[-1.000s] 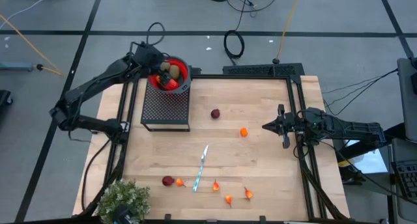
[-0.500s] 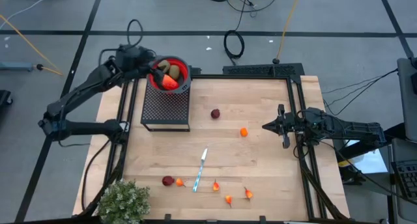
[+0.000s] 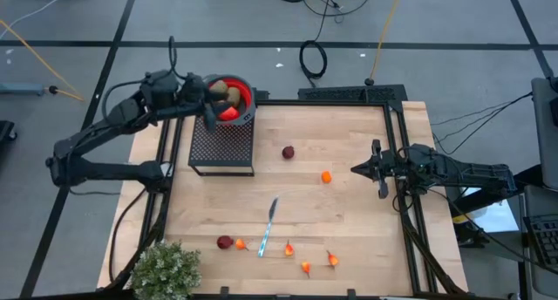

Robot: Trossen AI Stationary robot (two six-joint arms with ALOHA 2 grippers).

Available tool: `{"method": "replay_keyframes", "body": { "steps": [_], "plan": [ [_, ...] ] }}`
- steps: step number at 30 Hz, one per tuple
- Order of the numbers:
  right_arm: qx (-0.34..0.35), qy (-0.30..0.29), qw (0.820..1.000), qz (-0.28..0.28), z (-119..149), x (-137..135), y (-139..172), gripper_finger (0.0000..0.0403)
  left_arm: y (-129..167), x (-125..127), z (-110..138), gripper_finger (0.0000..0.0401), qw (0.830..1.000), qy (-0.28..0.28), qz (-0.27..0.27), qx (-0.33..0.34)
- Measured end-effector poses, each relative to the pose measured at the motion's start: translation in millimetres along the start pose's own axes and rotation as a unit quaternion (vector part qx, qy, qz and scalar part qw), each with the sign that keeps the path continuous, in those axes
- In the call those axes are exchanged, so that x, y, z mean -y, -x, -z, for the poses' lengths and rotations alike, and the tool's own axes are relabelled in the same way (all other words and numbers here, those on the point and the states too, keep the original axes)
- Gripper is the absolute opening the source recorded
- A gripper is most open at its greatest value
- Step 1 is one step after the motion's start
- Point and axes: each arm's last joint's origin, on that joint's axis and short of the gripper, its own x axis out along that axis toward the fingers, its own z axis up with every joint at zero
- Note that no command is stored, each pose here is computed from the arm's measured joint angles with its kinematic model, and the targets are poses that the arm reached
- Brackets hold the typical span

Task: Pick & Place Fruit
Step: Put the red pomegranate into the red strainer bowl on the shelf

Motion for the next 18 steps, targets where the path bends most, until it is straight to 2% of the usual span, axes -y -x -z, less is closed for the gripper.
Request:
{"method": "replay_keyframes", "body": {
  "steps": [5,9,12,18],
  "plan": [
    [-0.001,-0.014,1.0,0.0,0.1,0.0,0.0,0.0,2.8,11.4,0.5,0.0106,0.999,-0.033,0.029,0.004],
    [0.0,-0.015,1.0,0.0,0.1,0.0,0.0,0.0,6.9,17.8,0.7,0.0078,0.998,-0.039,0.047,0.006],
    [-0.001,-0.015,1.0,0.0,0.1,0.0,0.0,0.0,10.7,23.7,1.2,0.0059,0.996,-0.043,0.079,0.006],
    [-0.001,-0.011,1.0,0.0,0.1,0.0,0.0,0.0,13.2,40.2,6.8,0.0022,0.988,-0.019,0.15,-0.022]
  ]
}}
